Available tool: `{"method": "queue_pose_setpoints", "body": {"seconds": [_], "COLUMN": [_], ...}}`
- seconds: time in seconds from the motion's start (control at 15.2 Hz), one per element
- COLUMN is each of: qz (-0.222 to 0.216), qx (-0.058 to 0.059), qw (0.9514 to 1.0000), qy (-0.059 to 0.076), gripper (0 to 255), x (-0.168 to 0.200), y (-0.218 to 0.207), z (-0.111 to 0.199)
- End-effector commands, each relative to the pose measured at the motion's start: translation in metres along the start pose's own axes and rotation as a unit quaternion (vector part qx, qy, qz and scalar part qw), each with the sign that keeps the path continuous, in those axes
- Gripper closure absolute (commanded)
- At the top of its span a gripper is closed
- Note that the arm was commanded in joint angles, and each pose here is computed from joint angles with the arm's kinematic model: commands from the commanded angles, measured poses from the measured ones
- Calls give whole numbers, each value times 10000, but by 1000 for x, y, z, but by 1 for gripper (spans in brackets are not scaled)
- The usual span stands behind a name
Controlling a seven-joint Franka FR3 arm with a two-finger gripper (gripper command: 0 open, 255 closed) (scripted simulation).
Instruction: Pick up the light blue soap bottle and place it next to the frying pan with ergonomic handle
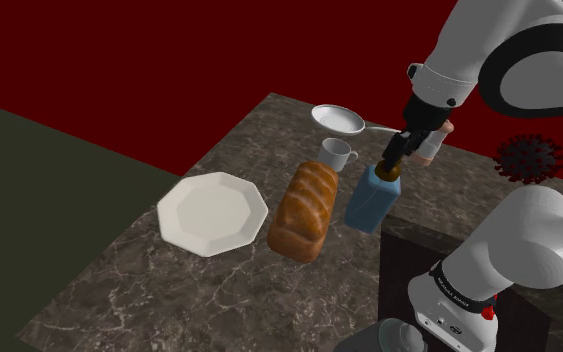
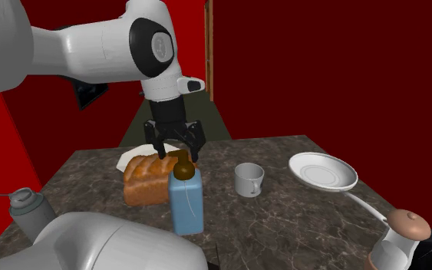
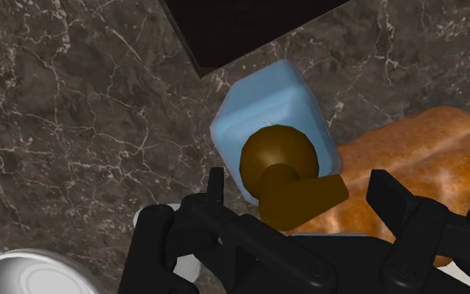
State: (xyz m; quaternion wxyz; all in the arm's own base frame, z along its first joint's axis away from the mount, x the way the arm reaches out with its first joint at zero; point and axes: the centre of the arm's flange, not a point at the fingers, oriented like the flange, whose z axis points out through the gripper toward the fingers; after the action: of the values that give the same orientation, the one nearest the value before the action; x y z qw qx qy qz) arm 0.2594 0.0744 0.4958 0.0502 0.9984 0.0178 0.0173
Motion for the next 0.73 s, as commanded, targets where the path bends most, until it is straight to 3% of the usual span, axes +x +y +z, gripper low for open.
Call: {"method": "queue_pose_setpoints", "body": {"seconds": [0.0,0.66], "qz": [0,0], "qx": [0,0], "qw": [10000,10000], "qy": [0,0], "gripper": [255,255], "x": [0,0], "y": [0,1], "z": [0,-5]}}
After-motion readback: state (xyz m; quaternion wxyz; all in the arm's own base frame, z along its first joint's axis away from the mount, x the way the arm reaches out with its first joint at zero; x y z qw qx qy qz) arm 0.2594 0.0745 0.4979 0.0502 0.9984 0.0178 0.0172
